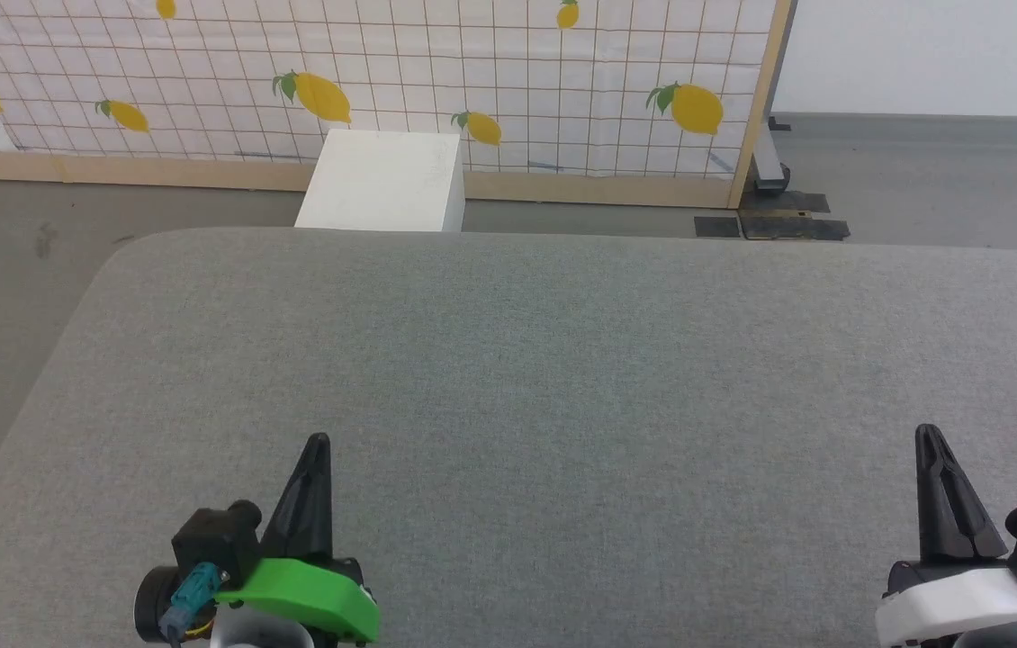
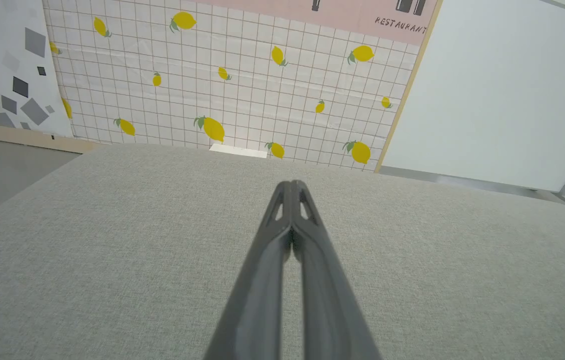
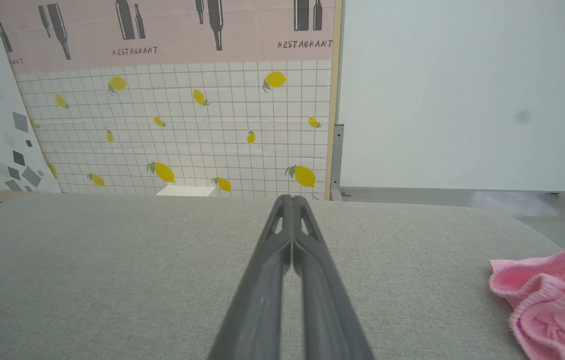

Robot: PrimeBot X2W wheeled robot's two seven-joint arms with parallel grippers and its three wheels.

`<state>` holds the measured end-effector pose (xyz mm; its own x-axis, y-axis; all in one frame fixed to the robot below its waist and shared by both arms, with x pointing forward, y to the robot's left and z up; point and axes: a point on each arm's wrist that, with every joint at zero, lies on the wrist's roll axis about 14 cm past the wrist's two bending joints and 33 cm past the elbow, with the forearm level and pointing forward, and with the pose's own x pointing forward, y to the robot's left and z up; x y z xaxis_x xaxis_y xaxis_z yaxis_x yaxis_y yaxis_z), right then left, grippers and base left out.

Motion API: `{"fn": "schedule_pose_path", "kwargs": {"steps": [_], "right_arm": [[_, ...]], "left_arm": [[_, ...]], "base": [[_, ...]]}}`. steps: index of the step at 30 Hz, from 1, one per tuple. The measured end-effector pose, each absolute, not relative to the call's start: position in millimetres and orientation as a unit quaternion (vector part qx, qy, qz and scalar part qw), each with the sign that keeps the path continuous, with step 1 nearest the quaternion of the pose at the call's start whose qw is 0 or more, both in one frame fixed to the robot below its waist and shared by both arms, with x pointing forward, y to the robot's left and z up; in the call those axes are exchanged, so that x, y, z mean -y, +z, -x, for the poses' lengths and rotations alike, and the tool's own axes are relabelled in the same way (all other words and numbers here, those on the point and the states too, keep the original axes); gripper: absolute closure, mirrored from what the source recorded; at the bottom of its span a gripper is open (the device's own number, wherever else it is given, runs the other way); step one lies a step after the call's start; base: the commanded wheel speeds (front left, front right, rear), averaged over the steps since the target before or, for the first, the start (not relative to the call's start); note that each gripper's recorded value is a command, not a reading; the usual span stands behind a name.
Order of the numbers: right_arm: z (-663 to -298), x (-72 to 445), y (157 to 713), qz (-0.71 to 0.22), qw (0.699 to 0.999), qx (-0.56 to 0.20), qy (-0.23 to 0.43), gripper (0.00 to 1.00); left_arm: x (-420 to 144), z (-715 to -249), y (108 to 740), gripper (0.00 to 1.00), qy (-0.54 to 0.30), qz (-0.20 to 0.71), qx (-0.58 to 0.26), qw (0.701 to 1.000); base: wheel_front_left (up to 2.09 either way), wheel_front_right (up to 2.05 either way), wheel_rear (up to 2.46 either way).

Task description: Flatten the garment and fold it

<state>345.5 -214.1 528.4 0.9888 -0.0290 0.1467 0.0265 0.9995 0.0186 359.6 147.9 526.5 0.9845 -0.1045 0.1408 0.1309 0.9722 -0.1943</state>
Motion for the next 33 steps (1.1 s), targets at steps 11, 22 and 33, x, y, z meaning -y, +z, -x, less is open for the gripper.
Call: {"fn": "schedule_pose_path", "kwargs": {"steps": [11, 22, 33], "right_arm": [[-347, 210, 525, -0.008, 0.998, 0.061, -0.007, 1.00], [-348, 205, 522, -0.007, 0.999, 0.051, 0.000, 1.00], [-350, 200, 521, -0.004, 0.999, 0.043, 0.007, 1.00]], "left_arm": [[-149, -361, 526, 1.00, -0.059, 0.092, 0.059, 0.992], [-151, -362, 527, 1.00, -0.055, 0.082, 0.054, 0.994], [-153, -364, 527, 1.00, -0.051, 0.069, 0.048, 0.995]], "base": [[0.00, 0.00, 0.00], [0.00, 0.00, 0.00], [0.00, 0.00, 0.00]]}}
